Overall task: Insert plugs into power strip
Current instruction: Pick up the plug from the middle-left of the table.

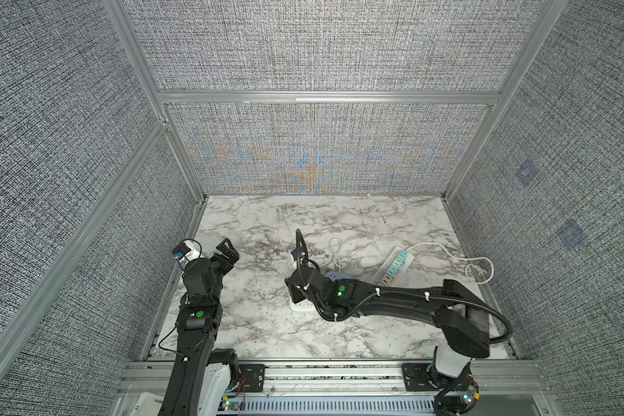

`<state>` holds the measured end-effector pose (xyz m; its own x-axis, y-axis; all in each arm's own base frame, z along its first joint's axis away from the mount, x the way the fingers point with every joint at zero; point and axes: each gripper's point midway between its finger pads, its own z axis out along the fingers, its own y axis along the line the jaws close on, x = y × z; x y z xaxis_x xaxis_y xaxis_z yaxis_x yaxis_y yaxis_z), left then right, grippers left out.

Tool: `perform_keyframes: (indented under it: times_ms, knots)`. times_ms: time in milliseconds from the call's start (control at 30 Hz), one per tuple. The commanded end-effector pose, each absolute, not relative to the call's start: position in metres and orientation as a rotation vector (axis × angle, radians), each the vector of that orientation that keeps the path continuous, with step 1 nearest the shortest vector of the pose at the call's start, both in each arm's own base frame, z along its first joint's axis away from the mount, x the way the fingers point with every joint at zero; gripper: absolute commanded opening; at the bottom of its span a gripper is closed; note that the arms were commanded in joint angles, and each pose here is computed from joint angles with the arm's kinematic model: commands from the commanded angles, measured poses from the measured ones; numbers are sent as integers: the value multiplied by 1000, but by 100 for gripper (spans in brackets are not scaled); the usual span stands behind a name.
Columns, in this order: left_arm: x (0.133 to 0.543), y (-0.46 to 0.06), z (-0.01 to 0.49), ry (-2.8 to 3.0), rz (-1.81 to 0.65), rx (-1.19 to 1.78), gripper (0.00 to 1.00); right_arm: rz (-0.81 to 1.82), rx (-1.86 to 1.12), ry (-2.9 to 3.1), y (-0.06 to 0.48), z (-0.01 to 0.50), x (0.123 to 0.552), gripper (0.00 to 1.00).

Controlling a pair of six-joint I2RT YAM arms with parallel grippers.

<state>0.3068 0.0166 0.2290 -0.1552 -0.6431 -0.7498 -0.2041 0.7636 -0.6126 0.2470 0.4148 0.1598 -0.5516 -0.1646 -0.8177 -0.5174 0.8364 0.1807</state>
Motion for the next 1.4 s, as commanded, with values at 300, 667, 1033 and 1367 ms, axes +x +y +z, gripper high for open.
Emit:
perform_keyframes:
  times_ms: [300, 667, 1033, 1367]
  knots:
    - [305, -86, 286, 1618, -831, -30, 97, 326, -485, 1690, 313, 225, 245, 21]
    - [282, -171, 304, 1588, -986, 357, 91, 232, -520, 1482, 264, 241, 229, 19]
    - [246, -236, 311, 1535, -1066, 672, 89, 187, -616, 1285, 253, 251, 212, 14]
    - [217, -287, 305, 1515, -1123, 888, 87, 205, -712, 1236, 270, 258, 206, 11]
